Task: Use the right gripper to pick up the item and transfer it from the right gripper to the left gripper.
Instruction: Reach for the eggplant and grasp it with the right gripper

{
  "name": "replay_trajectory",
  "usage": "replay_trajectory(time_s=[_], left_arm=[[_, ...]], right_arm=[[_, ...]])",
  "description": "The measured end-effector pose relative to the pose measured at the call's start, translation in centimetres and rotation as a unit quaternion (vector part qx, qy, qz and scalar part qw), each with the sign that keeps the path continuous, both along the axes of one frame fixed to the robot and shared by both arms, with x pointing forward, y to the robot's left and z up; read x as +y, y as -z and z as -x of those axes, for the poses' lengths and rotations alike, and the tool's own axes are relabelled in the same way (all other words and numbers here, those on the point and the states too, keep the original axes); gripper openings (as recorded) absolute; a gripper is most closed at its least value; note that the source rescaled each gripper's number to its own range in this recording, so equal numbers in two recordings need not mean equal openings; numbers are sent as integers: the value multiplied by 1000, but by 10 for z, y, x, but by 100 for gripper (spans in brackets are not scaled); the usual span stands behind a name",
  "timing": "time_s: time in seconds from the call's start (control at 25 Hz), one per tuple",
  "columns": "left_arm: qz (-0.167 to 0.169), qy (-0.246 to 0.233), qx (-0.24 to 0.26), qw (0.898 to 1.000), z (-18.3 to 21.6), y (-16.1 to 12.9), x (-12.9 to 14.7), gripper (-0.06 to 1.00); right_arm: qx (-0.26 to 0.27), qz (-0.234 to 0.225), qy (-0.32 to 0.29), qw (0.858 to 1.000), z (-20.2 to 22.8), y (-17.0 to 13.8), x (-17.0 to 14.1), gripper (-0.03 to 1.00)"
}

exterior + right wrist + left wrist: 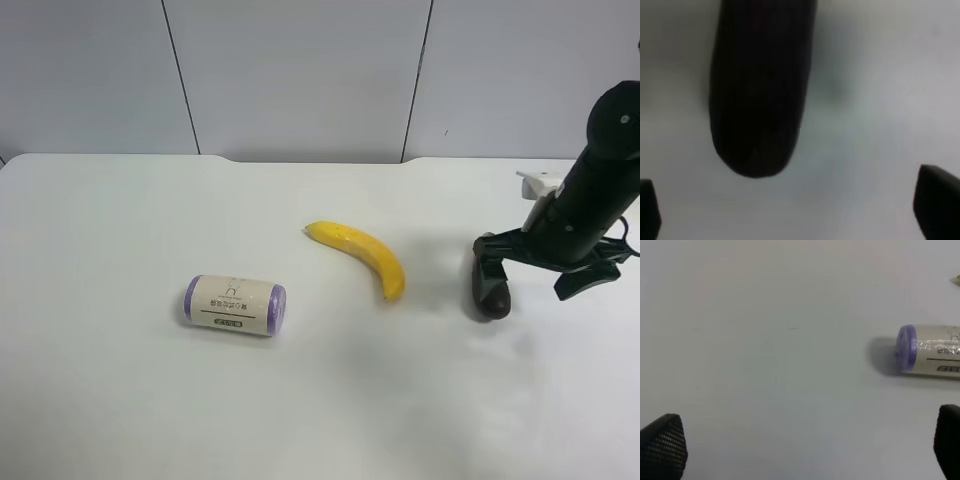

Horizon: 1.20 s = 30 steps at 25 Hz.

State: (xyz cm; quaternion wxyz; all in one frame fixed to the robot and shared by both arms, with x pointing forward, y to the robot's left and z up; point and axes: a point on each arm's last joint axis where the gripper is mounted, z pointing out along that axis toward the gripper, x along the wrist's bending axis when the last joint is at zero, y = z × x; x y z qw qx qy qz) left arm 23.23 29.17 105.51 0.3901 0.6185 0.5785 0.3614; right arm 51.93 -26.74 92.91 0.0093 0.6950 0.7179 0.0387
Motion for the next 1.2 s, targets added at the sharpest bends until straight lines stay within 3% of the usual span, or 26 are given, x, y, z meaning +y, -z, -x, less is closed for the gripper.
replay_trajectory(time_s=[0.36, 0.68, 0.8, 1.08, 1.16, 1.2], left_arm=[[0, 0, 0, 1000, 0, 0, 0, 100], [0, 0, 0, 1000, 0, 0, 0, 100], [0, 0, 0, 1000, 0, 0, 0, 100], [0, 0, 0, 1000, 0, 0, 0, 100], [0, 0, 0, 1000, 0, 0, 0, 100], [0, 0, 0, 1000, 0, 0, 0, 100]], right_arm=[[9, 3, -2, 1000, -11, 34, 2, 100], [-2, 3, -1, 1000, -15, 39, 3, 100], [-2, 3, -1, 1000, -15, 39, 3, 84], [1, 3, -1, 1000, -14, 39, 3, 17], [2, 3, -1, 1000, -14, 39, 3, 1], [2, 3, -1, 1000, -14, 39, 3, 0]])
